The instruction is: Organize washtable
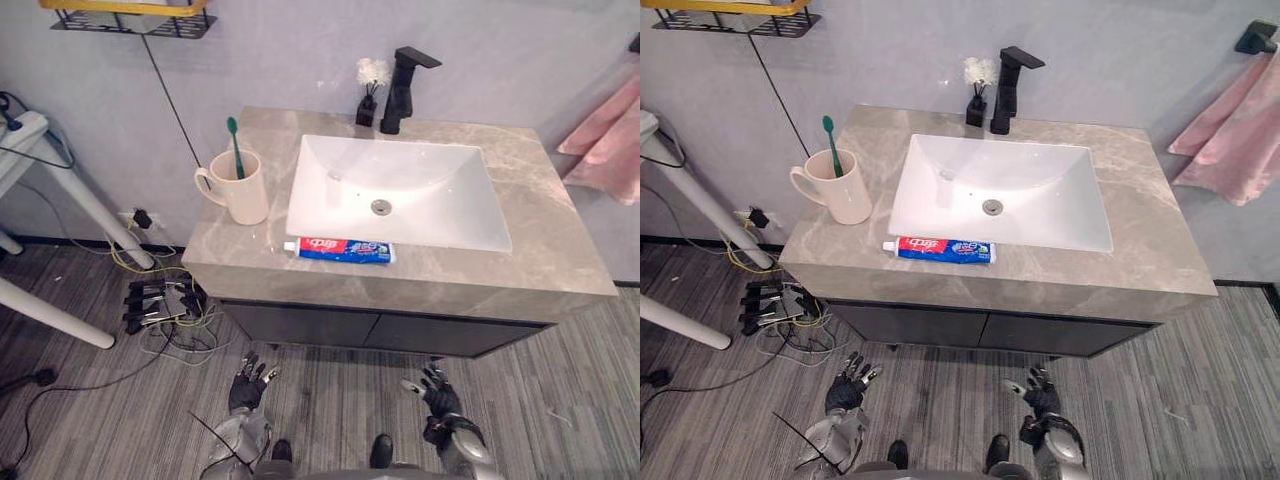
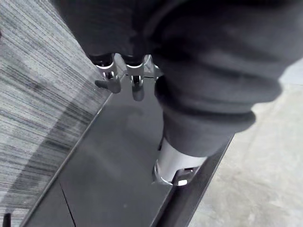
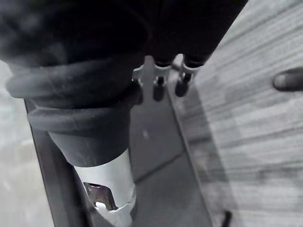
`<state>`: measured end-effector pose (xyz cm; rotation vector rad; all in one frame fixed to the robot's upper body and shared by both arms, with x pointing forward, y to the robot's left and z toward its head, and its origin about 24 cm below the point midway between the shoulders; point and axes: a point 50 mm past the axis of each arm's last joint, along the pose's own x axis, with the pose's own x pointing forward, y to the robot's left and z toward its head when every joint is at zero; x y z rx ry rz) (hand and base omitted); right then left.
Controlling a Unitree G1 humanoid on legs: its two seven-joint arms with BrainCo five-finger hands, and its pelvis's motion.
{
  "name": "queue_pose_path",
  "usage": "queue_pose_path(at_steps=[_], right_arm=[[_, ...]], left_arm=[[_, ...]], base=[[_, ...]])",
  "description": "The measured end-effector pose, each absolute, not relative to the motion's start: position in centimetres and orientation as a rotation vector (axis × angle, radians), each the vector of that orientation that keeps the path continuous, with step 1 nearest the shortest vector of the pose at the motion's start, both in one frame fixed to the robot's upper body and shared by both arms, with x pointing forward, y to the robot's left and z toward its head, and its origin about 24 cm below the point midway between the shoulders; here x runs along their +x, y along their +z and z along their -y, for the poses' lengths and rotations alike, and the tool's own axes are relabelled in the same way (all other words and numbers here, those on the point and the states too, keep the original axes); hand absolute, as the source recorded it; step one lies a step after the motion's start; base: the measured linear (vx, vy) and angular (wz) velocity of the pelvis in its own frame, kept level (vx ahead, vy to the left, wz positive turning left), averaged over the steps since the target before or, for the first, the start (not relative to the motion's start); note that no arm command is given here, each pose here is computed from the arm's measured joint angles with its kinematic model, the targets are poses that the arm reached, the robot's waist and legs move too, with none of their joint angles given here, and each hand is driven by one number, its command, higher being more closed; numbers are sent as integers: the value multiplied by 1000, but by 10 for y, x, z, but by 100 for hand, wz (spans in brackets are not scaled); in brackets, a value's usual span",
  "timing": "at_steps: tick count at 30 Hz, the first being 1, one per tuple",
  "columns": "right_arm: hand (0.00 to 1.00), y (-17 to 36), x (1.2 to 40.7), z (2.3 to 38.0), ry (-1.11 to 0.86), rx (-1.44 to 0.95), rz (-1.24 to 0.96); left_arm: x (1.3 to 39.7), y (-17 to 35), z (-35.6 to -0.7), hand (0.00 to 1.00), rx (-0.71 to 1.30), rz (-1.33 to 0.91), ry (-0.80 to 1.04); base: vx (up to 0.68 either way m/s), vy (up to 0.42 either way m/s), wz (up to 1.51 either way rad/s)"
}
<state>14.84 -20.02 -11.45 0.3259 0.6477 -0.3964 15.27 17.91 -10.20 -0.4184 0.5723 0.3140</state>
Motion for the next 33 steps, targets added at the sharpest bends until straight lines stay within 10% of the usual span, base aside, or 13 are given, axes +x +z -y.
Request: queue_pose_path(at_steps=[7,17,25,33], right_arm=[[0,-55,136,311,-851,256,-326],[0,106,179,382,-899,-91,288],[0,211,258,324,-505,-190,665],[0,183,308,212,108,-304,515]], left_arm=[[139,-109,-204,0,-317,-622,335],[116,-125,-195,0,-226,-750,206],[114,-128,-186,0,-226,-768,172],[124,-121,-185,0,-242,-718,140]], base=[[0,0,0],[0,0,0],[0,0,0],[-1,3,17]])
